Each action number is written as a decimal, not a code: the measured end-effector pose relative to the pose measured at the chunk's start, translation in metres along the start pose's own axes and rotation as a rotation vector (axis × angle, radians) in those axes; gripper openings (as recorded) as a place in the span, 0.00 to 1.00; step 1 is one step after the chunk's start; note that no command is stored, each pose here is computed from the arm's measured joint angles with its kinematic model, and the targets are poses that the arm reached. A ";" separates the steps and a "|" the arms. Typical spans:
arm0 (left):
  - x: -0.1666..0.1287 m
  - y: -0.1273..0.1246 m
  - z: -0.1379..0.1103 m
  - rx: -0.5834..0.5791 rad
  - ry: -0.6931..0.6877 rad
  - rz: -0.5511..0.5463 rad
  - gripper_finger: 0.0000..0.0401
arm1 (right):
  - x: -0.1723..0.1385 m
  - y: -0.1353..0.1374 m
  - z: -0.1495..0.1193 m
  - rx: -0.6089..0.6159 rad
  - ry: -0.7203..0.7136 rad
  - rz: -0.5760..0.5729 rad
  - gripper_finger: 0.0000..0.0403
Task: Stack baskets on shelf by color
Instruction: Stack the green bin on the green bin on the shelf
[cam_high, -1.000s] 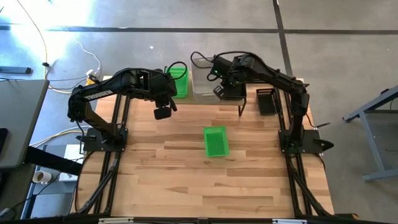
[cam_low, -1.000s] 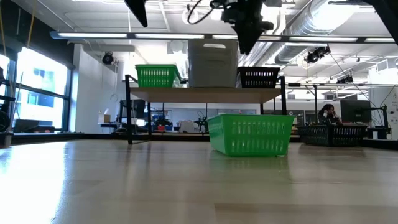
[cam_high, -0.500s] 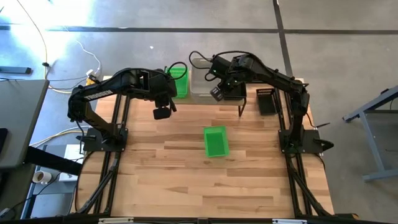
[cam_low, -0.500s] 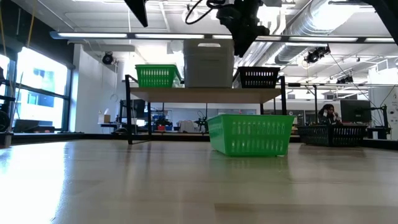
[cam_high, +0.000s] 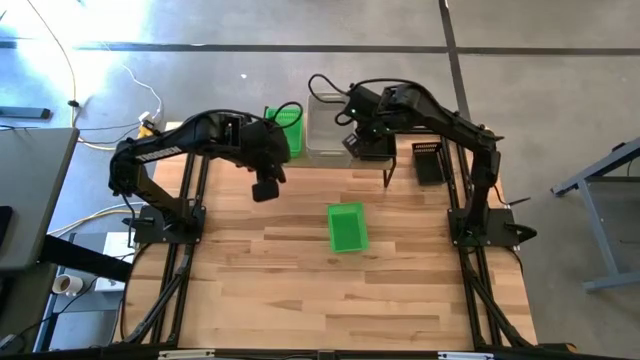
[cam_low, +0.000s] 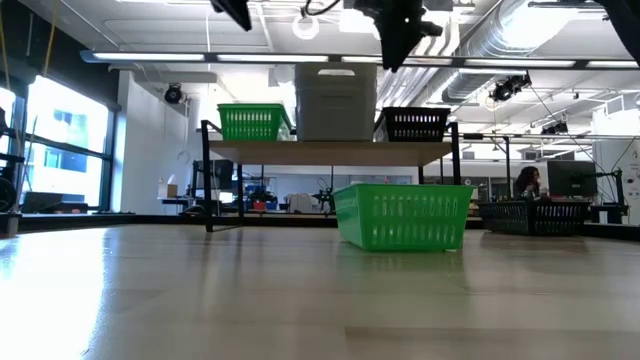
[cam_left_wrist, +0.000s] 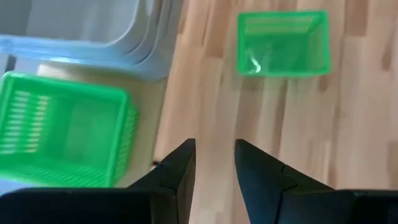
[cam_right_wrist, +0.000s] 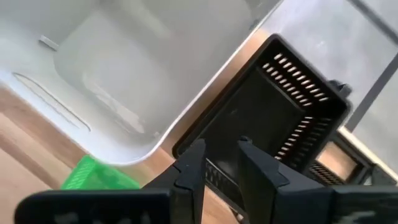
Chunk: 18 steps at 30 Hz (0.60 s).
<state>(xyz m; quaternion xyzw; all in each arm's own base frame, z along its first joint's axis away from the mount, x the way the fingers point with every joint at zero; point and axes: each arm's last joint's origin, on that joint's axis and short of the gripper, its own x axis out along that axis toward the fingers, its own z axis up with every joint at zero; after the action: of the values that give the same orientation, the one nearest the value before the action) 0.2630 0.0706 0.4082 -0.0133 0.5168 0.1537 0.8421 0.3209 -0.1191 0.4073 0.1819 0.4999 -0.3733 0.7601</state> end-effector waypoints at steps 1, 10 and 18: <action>0.000 -0.002 0.001 -0.009 -0.010 -0.004 0.25 | -0.003 0.001 -0.001 -0.004 -0.012 -0.009 0.19; -0.005 -0.029 0.011 -0.026 -0.126 -0.053 0.25 | -0.037 -0.004 -0.015 0.034 -0.124 -0.018 0.19; -0.005 -0.053 0.023 -0.015 -0.223 -0.103 0.25 | -0.067 -0.016 -0.026 0.075 -0.219 -0.014 0.19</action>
<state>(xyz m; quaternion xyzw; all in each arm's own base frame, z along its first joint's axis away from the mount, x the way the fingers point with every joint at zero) 0.2949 0.0232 0.4156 -0.0288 0.4173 0.1147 0.9010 0.2776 -0.0868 0.4570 0.1647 0.4007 -0.4148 0.8001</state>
